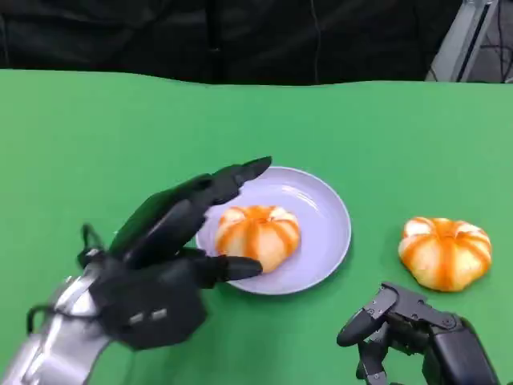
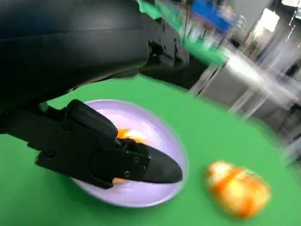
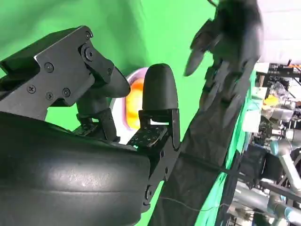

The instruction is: Grasp the bread from the table and place it into the plate.

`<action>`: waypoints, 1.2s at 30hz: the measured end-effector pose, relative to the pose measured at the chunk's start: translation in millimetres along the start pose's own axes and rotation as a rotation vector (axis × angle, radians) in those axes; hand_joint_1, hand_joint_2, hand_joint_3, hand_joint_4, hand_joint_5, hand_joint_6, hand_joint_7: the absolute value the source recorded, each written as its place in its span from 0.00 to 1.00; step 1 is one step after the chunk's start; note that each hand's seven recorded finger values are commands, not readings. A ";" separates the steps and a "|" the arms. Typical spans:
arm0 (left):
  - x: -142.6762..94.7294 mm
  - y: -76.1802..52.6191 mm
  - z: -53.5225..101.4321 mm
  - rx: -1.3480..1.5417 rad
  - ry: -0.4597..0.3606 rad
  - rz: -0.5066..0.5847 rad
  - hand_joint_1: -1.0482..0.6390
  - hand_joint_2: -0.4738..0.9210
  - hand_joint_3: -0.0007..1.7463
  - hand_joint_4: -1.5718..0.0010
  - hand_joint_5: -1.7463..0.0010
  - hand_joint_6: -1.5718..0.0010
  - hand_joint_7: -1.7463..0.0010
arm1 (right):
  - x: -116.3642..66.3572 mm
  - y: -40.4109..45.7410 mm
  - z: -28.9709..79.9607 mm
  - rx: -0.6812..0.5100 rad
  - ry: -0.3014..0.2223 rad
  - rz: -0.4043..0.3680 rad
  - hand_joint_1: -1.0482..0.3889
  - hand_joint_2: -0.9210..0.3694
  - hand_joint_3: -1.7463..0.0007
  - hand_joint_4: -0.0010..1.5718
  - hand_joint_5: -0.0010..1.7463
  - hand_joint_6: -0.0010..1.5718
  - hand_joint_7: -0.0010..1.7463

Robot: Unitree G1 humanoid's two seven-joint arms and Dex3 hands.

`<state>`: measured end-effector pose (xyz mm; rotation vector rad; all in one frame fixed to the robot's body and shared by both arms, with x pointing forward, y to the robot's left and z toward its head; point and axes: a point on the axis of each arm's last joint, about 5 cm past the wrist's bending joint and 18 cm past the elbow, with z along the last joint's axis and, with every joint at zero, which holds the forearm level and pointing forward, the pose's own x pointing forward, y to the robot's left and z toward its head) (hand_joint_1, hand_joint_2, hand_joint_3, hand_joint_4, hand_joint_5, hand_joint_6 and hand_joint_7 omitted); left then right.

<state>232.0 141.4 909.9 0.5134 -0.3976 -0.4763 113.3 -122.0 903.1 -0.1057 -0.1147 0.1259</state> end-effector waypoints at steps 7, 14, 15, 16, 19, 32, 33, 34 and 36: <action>-42.7 -7.2 -0.7 -0.326 -0.014 0.241 0.46 1.00 0.17 0.53 0.41 0.40 0.80 | 0.4 -1.9 -0.3 -0.004 0.008 0.002 0.75 0.35 0.29 0.43 0.94 0.45 0.77; -76.1 -11.4 -0.4 -0.451 0.022 0.321 0.52 0.80 0.46 0.50 0.20 0.47 0.43 | 2.2 -3.1 -0.3 -0.009 0.003 0.000 0.75 0.35 0.30 0.44 0.93 0.45 0.77; -81.2 -13.2 -0.6 -0.466 0.035 0.329 0.52 0.78 0.50 0.49 0.18 0.48 0.40 | 2.2 -3.3 -0.4 -0.008 0.003 0.000 0.75 0.35 0.29 0.43 0.94 0.45 0.77; -86.2 -15.5 -0.6 -0.481 0.048 0.338 0.53 0.77 0.52 0.49 0.17 0.48 0.37 | 2.1 -3.5 -0.4 -0.008 0.003 0.000 0.75 0.35 0.29 0.43 0.94 0.45 0.76; -97.1 -21.7 0.2 -0.509 0.078 0.345 0.55 0.79 0.58 0.48 0.15 0.47 0.34 | 2.0 -4.3 -0.6 -0.007 0.004 -0.002 0.74 0.35 0.30 0.43 0.93 0.45 0.76; -101.7 -31.3 -1.1 -0.527 0.090 0.370 0.56 0.74 0.66 0.48 0.08 0.49 0.21 | 0.9 -7.7 -1.4 -0.009 0.013 0.000 0.75 0.34 0.32 0.43 0.92 0.45 0.76; -101.7 -31.7 -1.5 -0.529 0.093 0.371 0.56 0.74 0.66 0.48 0.08 0.49 0.21 | 0.8 -7.9 -1.4 -0.010 0.013 0.000 0.75 0.34 0.32 0.43 0.92 0.45 0.76; -102.0 -31.9 -2.0 -0.529 0.096 0.370 0.56 0.74 0.66 0.48 0.08 0.49 0.21 | 0.6 -8.0 -1.5 -0.010 0.014 0.000 0.74 0.34 0.32 0.43 0.92 0.46 0.76; -102.4 -32.3 -3.0 -0.521 0.105 0.364 0.56 0.74 0.66 0.48 0.08 0.49 0.21 | 0.4 -8.4 -1.6 -0.011 0.015 -0.002 0.75 0.34 0.32 0.43 0.92 0.46 0.76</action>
